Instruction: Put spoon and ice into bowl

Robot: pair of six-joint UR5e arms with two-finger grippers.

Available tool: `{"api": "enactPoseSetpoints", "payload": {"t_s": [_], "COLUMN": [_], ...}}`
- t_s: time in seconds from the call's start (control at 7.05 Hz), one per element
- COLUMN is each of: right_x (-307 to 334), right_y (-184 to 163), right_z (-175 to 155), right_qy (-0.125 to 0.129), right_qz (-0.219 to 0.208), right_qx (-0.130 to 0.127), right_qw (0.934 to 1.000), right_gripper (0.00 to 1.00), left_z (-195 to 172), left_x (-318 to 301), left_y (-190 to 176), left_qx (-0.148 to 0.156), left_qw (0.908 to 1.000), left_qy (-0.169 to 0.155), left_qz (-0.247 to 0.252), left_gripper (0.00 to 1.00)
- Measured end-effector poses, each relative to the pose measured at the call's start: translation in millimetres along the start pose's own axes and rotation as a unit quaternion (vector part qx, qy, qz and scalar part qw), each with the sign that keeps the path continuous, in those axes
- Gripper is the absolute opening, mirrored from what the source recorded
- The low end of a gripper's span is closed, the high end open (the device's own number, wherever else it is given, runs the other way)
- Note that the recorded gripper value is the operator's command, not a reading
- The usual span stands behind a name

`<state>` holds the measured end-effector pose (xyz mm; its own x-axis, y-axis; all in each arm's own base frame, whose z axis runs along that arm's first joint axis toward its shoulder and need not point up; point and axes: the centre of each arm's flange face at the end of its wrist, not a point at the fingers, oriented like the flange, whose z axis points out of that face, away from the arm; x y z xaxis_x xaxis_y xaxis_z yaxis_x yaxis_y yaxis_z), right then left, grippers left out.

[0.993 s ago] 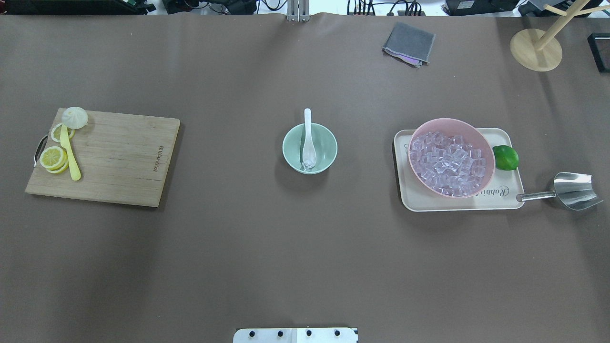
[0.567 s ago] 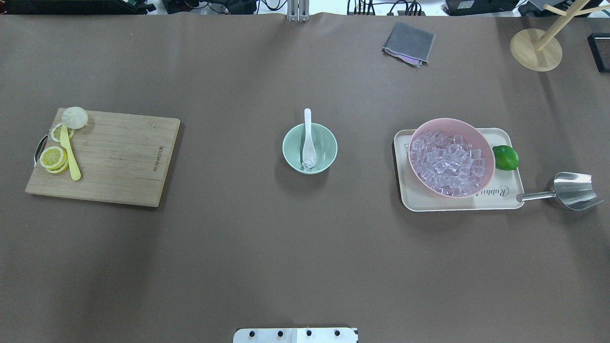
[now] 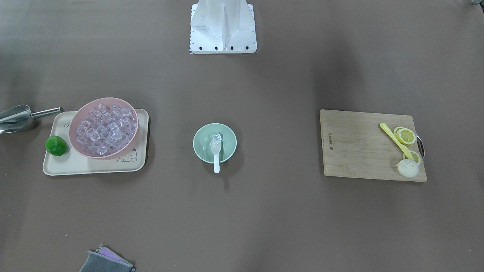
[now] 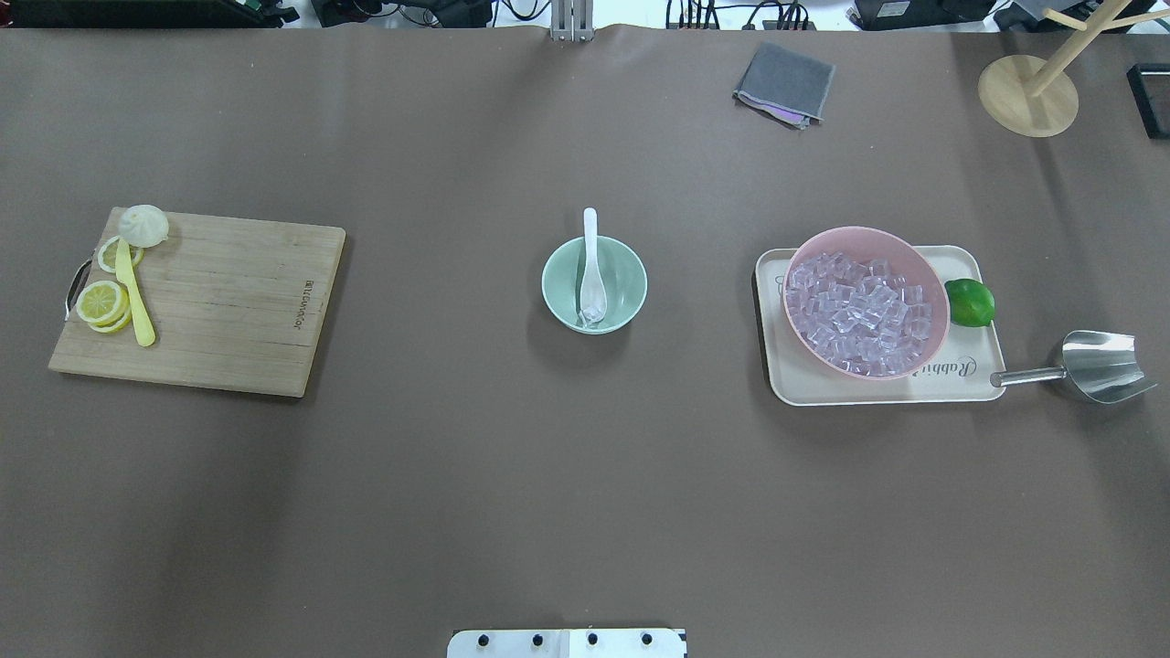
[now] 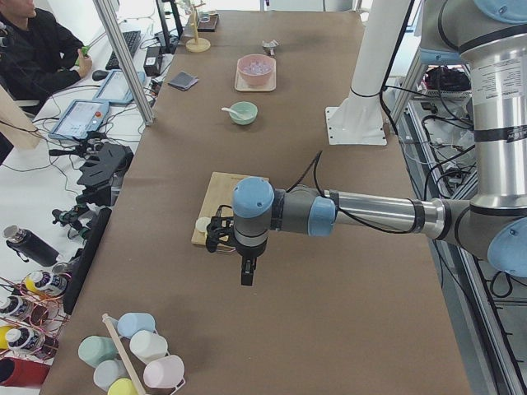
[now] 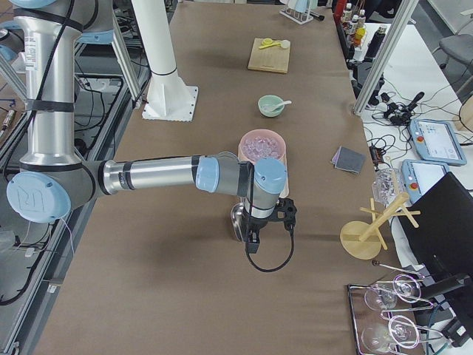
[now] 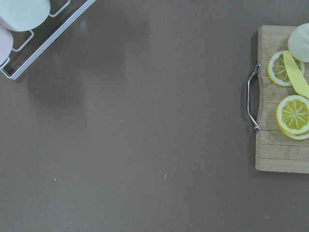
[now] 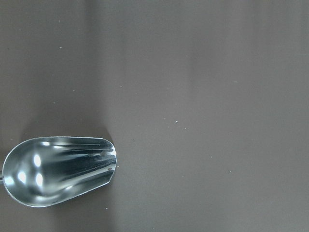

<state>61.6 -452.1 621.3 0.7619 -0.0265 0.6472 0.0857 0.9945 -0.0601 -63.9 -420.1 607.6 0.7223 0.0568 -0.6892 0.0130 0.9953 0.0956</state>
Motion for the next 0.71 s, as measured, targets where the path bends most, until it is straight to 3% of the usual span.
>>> {"api": "enactPoseSetpoints", "payload": {"t_s": [0.71], "right_x": [1.0], "right_y": [1.0], "right_z": [1.5], "right_qy": [0.000], "right_qz": [0.000], "right_qx": [-0.001], "right_qw": [1.0000], "right_gripper": [1.00], "left_z": [0.5], "left_x": [-0.7], "left_y": [0.6], "left_qx": [0.000], "left_qw": [1.0000], "left_qy": [-0.001], "left_qz": [0.000], "left_gripper": [0.98]}}
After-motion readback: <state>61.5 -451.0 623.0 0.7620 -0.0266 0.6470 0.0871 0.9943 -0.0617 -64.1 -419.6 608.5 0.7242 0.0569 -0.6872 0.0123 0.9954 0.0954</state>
